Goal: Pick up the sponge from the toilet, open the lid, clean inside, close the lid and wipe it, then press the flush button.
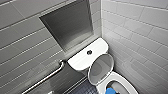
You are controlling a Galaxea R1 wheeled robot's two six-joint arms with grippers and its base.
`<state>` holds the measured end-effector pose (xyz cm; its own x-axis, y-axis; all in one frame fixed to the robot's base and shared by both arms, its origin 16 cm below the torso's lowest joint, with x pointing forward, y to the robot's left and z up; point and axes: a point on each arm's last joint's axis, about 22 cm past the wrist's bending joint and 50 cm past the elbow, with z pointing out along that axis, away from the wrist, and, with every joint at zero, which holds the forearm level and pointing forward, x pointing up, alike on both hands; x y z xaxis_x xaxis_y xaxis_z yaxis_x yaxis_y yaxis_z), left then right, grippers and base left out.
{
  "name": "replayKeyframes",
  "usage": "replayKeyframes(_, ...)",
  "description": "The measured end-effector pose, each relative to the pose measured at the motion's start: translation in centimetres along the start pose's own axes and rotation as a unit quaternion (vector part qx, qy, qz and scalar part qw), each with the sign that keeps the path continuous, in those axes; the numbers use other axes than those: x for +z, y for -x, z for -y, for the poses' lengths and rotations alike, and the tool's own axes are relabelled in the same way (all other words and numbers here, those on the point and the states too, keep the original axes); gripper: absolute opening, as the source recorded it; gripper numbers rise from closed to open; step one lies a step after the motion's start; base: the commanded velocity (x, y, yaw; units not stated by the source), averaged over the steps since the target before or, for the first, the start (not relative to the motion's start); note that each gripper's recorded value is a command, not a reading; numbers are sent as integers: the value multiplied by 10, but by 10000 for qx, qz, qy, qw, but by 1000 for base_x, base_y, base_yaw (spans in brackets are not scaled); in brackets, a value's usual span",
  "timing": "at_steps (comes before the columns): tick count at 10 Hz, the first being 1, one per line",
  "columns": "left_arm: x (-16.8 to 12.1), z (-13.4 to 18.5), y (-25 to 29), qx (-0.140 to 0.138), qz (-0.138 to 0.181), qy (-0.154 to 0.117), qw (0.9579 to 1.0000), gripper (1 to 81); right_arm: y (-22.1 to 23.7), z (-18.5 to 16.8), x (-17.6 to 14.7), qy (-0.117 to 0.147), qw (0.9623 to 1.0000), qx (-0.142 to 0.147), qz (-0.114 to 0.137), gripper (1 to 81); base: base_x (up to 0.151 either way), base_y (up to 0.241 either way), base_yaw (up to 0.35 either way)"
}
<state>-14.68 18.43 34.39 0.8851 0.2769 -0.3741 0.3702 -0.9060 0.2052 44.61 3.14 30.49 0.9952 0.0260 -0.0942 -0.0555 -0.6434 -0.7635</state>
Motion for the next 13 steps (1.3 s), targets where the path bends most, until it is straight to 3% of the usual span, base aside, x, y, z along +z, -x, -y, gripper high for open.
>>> replayKeyframes(3,0,0,0,0,0,0,10000,811,18,-22,-17,32,9997,162,-174,10,0,0,0)
replayKeyframes(8,0,0,0,4,0,0,10000,811,61,-63,-68,172,9986,449,-218,10,0,0,0)
replayKeyframes(13,0,0,0,6,-1,-1,10000,811,102,-94,-112,261,9945,781,-655,10,0,0,0)
